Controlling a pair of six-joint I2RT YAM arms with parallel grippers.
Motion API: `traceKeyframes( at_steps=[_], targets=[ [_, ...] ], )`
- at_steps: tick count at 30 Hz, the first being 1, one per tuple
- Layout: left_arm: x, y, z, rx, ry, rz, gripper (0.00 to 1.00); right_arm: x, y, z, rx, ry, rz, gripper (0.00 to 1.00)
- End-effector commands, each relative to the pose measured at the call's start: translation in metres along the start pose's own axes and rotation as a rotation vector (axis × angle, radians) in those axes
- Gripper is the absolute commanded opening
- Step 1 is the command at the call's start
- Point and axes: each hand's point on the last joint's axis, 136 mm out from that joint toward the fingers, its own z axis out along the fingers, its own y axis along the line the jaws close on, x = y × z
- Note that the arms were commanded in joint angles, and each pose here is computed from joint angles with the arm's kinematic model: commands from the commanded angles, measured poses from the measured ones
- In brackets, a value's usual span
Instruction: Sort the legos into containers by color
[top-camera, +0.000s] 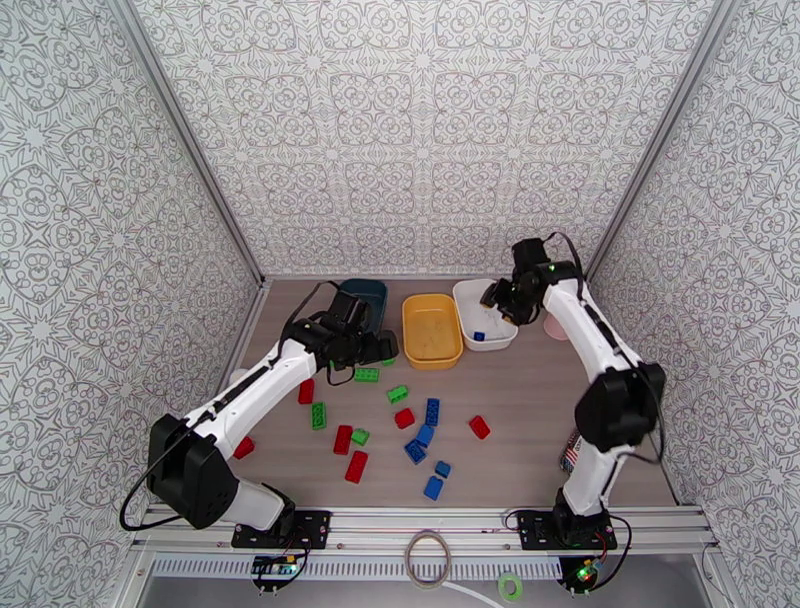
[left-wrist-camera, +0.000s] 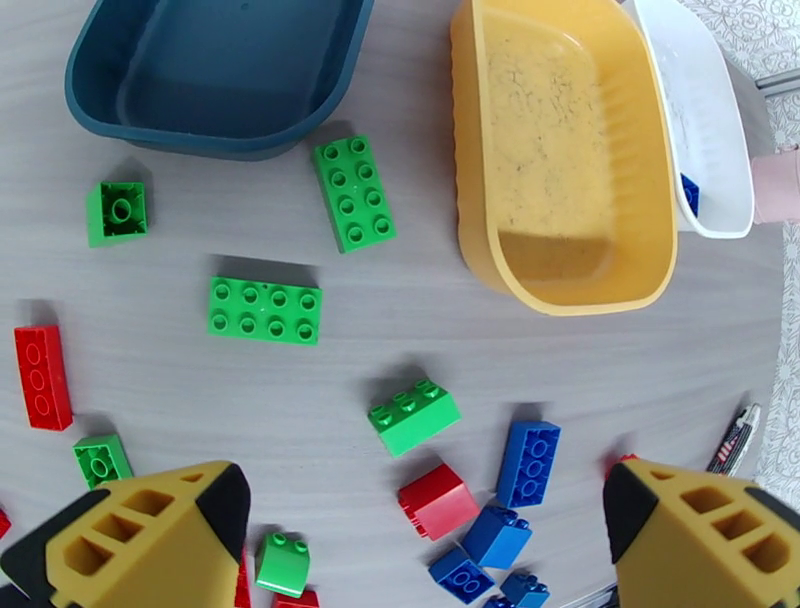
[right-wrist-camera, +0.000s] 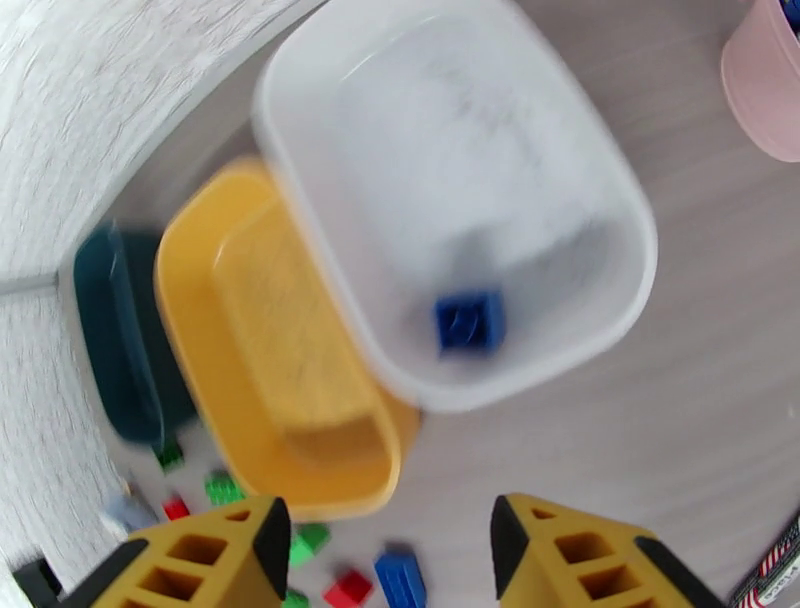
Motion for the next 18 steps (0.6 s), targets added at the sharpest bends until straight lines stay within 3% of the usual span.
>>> traceKeyframes(
  at_steps=[1,9,18],
  targets=[
    [0.008,0.008,-0.003,-0.012,0.005,0.024,0.99,0.040,-0.008,0.009,0.054,0.039,-0.044,0.61],
    [0.029,0.012,0.004,-0.010,0.029,-0.012,0.99,0.133,0.005,0.033,0.062,0.163,-0.113,0.63],
    [0.049,0.025,0.007,-0.031,0.047,-0.045,0.99,0.203,0.019,0.075,0.134,0.299,-0.197,0.60]
  ],
)
